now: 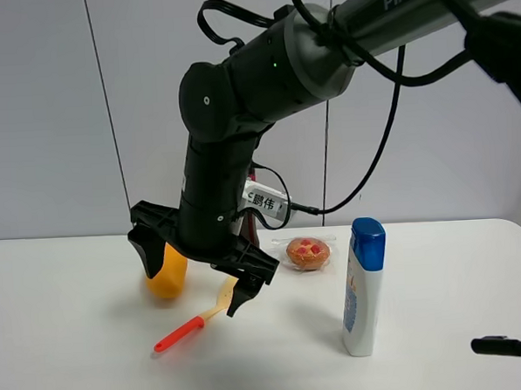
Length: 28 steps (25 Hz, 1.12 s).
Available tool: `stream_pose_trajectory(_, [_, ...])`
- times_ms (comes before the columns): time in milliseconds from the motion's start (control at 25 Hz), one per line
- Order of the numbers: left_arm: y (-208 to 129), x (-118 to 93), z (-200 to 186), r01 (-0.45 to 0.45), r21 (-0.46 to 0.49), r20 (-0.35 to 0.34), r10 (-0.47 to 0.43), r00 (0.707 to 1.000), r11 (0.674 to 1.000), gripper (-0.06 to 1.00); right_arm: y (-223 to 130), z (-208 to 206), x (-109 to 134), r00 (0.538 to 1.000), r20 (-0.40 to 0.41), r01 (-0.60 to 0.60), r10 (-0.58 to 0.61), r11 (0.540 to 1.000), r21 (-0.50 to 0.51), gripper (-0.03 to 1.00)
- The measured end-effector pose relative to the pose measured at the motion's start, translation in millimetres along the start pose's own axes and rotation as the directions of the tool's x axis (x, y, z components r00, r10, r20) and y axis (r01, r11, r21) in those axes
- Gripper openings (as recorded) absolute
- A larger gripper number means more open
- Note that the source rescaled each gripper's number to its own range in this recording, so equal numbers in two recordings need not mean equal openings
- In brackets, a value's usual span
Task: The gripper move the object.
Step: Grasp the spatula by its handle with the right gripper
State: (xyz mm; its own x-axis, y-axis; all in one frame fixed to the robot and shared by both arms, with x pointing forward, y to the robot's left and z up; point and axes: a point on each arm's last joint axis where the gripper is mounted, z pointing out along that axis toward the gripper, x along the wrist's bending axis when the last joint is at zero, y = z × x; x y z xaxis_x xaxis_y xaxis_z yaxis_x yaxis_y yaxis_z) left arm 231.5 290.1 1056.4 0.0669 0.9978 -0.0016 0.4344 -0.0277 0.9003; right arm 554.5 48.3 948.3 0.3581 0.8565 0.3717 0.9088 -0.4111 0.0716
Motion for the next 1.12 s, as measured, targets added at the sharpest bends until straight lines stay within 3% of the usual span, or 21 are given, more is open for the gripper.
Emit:
stream_pose_trajectory(560, [0.0,0.1,0.0,-0.002,0.0,-0.001,0.002,1.0,1.0,1.0,4.4,11.8,-2.8,0.997,0.021,-0.073,0.072,0.997,0.017,1.0])
stream_pose_trajectory(840, [0.0,0.1,0.0,-0.002,0.0,-0.001,0.002,1.0,1.0,1.0,11.8,18.1,15.3,0.998,0.007,-0.059,0.059,0.998,0.007,1.0])
stream_pose_trajectory(1120, [0.0,0.1,0.0,-0.001,0.0,-0.001,0.001,1.0,1.0,1.0,12.1,35.4,11.6,0.996,0.075,-0.054,0.052,0.998,0.022,1.0])
